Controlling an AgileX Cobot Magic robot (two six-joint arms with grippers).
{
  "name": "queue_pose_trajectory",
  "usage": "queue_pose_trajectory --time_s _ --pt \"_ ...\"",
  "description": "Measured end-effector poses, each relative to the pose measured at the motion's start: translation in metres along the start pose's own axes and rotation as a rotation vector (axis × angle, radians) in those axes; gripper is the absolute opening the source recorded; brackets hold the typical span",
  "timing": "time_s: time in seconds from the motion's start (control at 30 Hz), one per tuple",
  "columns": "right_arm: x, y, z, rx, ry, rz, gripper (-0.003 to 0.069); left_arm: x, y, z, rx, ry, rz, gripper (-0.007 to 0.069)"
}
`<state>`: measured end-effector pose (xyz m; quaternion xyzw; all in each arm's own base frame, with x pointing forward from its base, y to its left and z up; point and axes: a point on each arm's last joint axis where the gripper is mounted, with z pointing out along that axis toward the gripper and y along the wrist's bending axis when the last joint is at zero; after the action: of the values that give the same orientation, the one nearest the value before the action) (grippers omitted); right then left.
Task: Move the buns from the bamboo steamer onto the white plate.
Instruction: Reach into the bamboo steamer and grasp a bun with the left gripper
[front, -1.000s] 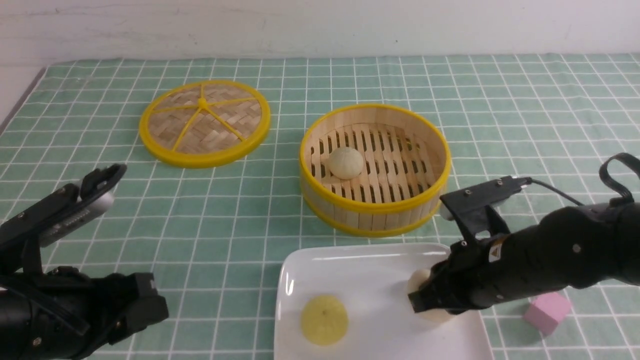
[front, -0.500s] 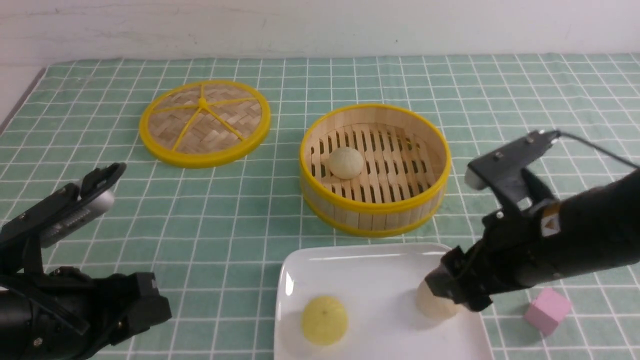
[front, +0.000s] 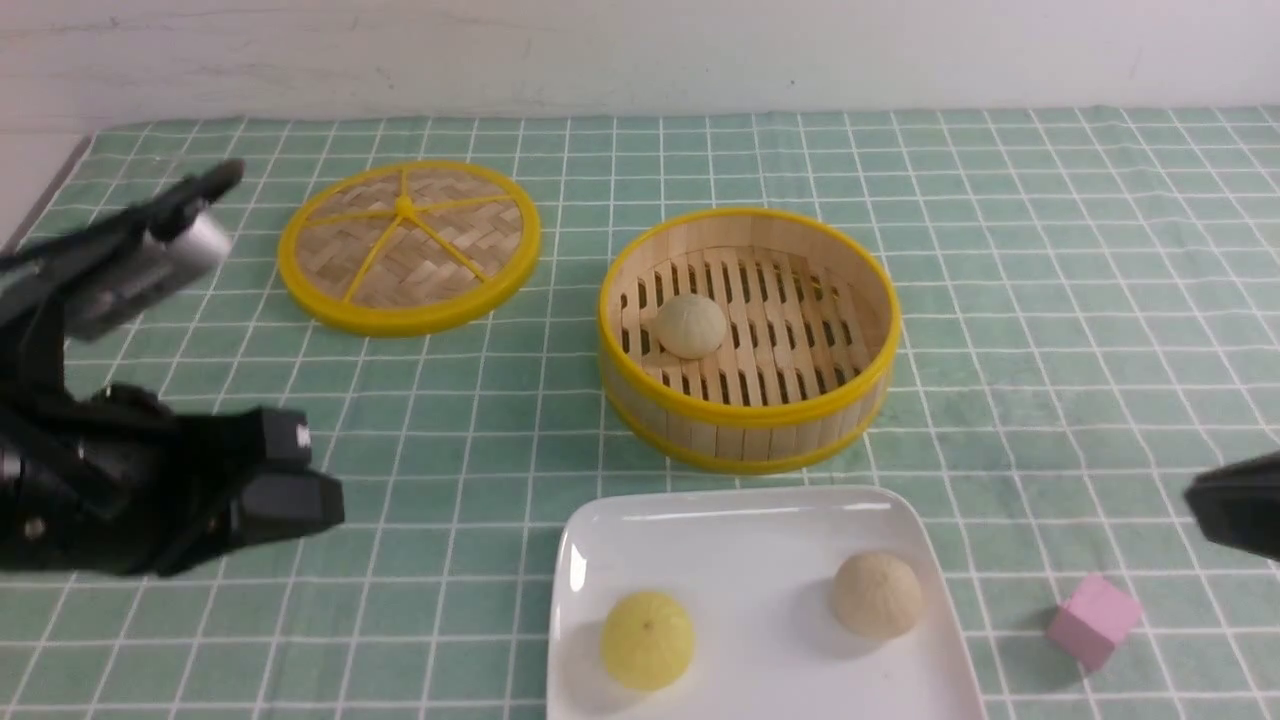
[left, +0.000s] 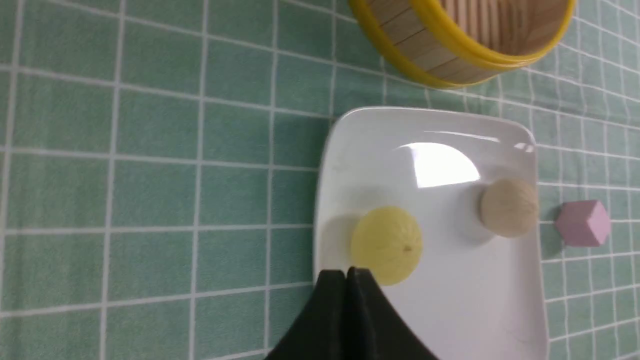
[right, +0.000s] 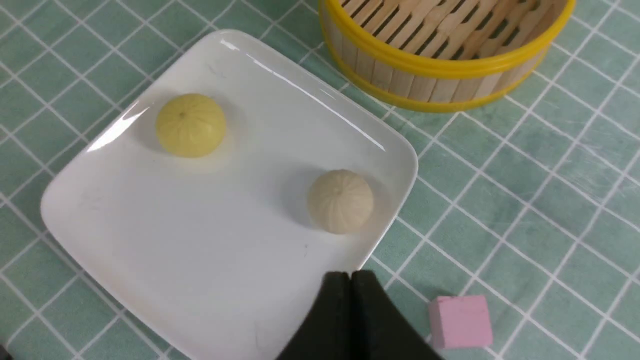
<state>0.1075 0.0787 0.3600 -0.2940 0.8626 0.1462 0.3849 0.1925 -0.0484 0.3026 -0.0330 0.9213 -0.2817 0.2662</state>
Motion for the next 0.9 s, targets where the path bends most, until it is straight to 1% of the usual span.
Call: queue_pose_trajectory --time_s 0.13,0.17,0.2,0.23,0.27,0.3,0.4,0.43,0.47,0.5,0.57,0.63,0.77,0.8,0.83,0.9 --pt "0.013 0.002 -0.025 0.015 -0.023 0.009 -0.0015 -0.03 -0.02 0.009 0.04 0.06 0.062 0.0001" --pt "0.017 0.002 -0.03 0.019 -0.025 0.009 -0.0015 -0.037 -0.031 0.019 0.059 0.088 0.101 0.0001" --pt "0.018 0.002 -0.031 0.019 -0.025 0.009 -0.0015 -0.04 -0.032 0.02 0.059 0.089 0.101 0.0001" --pt "0.023 0.002 -0.037 0.025 -0.024 0.006 -0.0015 -0.049 -0.047 0.035 0.078 0.126 0.152 0.0001" --pt "0.023 0.002 -0.038 0.028 -0.023 0.004 -0.0015 -0.048 -0.051 0.038 0.084 0.136 0.163 0.0001" --pt "0.027 0.002 -0.043 0.039 -0.027 -0.004 -0.0015 -0.056 -0.068 0.056 0.094 0.169 0.207 0.0003" --pt "0.032 0.001 -0.05 0.061 -0.032 -0.016 -0.0015 -0.071 -0.099 0.095 0.075 0.202 0.269 0.0035" --pt "0.032 0.0 -0.05 0.063 -0.032 -0.017 -0.0015 -0.073 -0.099 0.098 0.069 0.2 0.268 0.0039" --pt "0.033 0.0 -0.052 0.073 -0.036 -0.022 -0.0013 -0.081 -0.116 0.123 0.043 0.209 0.285 0.0078" --pt "0.034 0.0 -0.053 0.077 -0.035 -0.025 -0.0013 -0.085 -0.122 0.138 0.017 0.212 0.303 0.0104" --pt "0.035 0.0 -0.054 0.08 -0.035 -0.026 -0.0013 -0.092 -0.13 0.157 -0.017 0.207 0.303 0.0153" --pt "0.035 -0.001 -0.054 0.081 -0.032 -0.026 -0.0011 -0.102 -0.137 0.184 -0.063 0.191 0.316 0.022" --pt "0.036 -0.001 -0.054 0.081 -0.031 -0.026 -0.0009 -0.12 -0.138 0.233 -0.129 0.155 0.354 0.0323" --pt "0.036 -0.001 -0.054 0.081 -0.031 -0.026 -0.0009 -0.123 -0.136 0.246 -0.144 0.15 0.365 0.0335" --pt "0.036 -0.001 -0.054 0.081 -0.031 -0.026 -0.0009 -0.123 -0.136 0.248 -0.146 0.15 0.367 0.0337" --pt "0.036 -0.001 -0.054 0.081 -0.031 -0.026 -0.0008 -0.126 -0.128 0.272 -0.186 0.146 0.399 0.034"
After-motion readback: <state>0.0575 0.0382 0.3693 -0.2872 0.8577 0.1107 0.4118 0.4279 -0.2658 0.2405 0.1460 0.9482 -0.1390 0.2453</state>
